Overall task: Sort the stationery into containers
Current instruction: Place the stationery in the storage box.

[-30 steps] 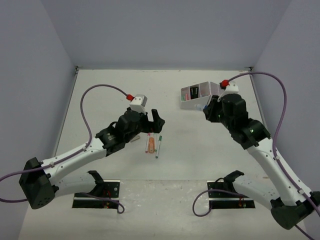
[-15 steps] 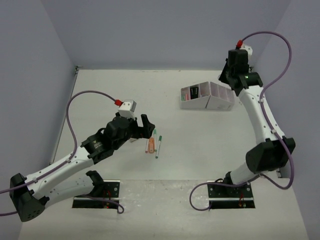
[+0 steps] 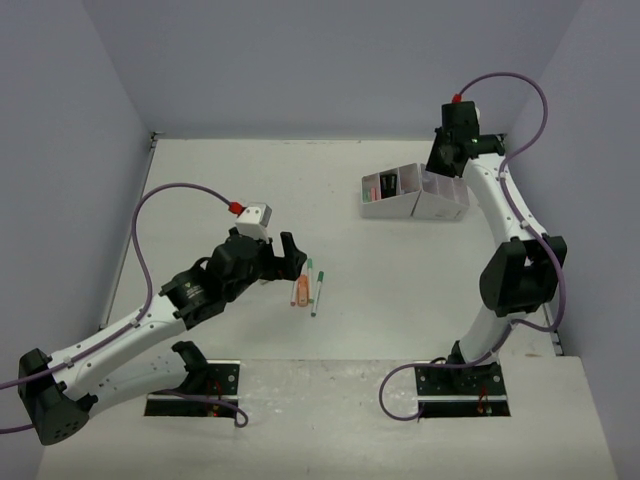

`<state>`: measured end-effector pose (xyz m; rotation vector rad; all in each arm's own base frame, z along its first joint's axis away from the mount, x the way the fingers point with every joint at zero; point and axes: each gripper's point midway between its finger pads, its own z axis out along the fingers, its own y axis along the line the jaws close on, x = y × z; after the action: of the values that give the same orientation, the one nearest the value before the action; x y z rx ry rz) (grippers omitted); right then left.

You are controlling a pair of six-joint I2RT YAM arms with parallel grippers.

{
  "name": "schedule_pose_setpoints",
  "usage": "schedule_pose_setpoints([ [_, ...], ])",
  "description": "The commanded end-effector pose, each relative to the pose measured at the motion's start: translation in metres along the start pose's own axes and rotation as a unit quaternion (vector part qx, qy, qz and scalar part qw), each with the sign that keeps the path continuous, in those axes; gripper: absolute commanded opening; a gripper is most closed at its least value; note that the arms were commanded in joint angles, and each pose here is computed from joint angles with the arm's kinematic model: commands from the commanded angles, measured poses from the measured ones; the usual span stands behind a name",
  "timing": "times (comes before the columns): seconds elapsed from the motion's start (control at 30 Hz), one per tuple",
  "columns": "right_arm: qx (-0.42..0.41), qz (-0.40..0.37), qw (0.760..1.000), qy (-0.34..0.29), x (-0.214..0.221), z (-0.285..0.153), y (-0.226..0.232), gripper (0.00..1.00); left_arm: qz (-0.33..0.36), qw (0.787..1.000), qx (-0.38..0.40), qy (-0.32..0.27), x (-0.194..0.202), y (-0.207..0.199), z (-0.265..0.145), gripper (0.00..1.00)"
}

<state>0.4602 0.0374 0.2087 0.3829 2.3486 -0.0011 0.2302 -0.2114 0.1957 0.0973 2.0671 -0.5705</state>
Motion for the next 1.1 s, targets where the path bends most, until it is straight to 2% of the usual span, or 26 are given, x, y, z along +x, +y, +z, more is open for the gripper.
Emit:
schedule_pose_setpoints([
  [0.0,0.005,-0.006,1.0,-0.001,-0.004,0.004,-0.003,0.07,0.017,1.0,-0.009,0.001,0.003,0.007,0.0,1.0],
  [0.23,0.019,-0.011,1.0,0.018,0.001,0.017,-0.007,0.16,0.019,1.0,-0.01,0.001,0.005,0.009,-0.002,1.0],
  [0.33,0.027,-0.01,0.999,0.021,0.001,0.018,-0.01,0.35,0.019,1.0,-0.012,0.002,0.006,0.01,-0.003,1.0],
  [0.53,0.028,-0.011,1.0,0.008,-0.014,0.005,-0.009,0.5,0.021,0.999,-0.029,0.005,0.011,0.017,0.002,1.0],
  [0.7,0.004,-0.006,1.0,-0.019,-0.034,-0.027,-0.002,0.49,0.007,0.996,-0.087,0.007,0.021,0.038,0.01,1.0],
  [0.83,-0.033,-0.023,0.997,-0.066,-0.032,-0.081,0.021,0.5,-0.023,0.987,-0.156,0.002,0.026,0.061,0.015,1.0],
  [0.93,-0.082,-0.046,0.991,-0.098,-0.013,-0.123,0.052,0.51,-0.042,0.979,-0.201,0.012,0.033,0.073,0.022,1.0],
  [1.07,-0.154,-0.075,0.981,-0.091,0.05,-0.149,0.086,0.51,-0.052,0.968,-0.246,0.026,0.042,0.084,0.03,1.0],
])
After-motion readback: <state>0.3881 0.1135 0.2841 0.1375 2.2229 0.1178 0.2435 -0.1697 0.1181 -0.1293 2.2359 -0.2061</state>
